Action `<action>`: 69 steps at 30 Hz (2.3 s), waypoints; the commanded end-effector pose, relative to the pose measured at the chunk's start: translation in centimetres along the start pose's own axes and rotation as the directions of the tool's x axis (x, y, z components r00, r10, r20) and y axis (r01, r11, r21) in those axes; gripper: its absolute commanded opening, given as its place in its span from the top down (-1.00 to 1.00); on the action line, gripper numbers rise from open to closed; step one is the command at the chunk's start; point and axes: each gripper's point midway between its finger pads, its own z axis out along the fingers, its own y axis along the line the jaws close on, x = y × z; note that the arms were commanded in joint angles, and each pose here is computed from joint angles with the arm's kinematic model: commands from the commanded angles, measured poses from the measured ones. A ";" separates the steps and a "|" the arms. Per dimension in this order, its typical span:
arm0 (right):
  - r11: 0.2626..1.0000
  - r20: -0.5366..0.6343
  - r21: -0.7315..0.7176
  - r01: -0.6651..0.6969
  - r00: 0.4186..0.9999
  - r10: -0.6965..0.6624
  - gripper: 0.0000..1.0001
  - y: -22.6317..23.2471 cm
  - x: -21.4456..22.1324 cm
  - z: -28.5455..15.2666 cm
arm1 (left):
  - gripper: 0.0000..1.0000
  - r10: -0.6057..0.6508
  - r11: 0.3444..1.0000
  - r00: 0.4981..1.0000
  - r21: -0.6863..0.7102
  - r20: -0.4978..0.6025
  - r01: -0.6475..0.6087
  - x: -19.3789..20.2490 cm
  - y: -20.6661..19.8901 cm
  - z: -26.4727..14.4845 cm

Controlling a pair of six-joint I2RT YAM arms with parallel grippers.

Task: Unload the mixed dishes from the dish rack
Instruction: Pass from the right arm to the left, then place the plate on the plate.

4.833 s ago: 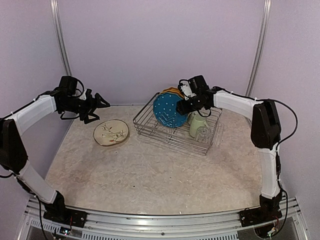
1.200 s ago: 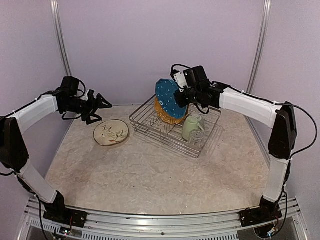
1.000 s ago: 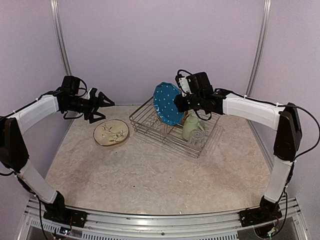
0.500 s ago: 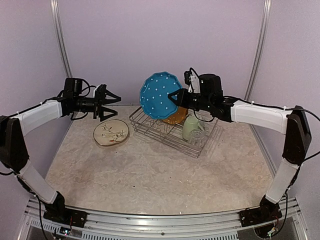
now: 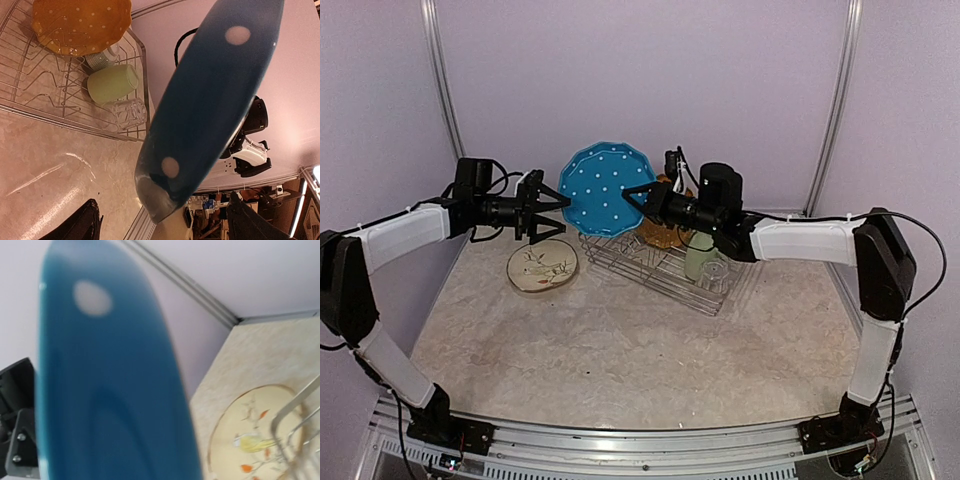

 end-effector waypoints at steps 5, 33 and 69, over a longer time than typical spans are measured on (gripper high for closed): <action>0.963 0.098 -0.267 -0.037 0.993 0.065 1.00 6.3 -2.0 0.5 | -0.40 -0.014 0.999 1.000 0.032 -0.013 0.015 0.2 0.6 0.5; 0.988 0.086 -0.132 -0.079 0.992 0.091 0.33 3.5 1.2 2.3 | 1.00 -0.046 0.990 0.997 -0.128 0.066 0.054 -1.2 3.8 -0.4; 0.984 0.175 0.158 0.082 0.978 -0.110 -0.96 0.9 -1.2 -1.6 | 1.00 -0.415 0.813 0.807 -0.228 0.420 0.536 -5.1 15.7 -11.2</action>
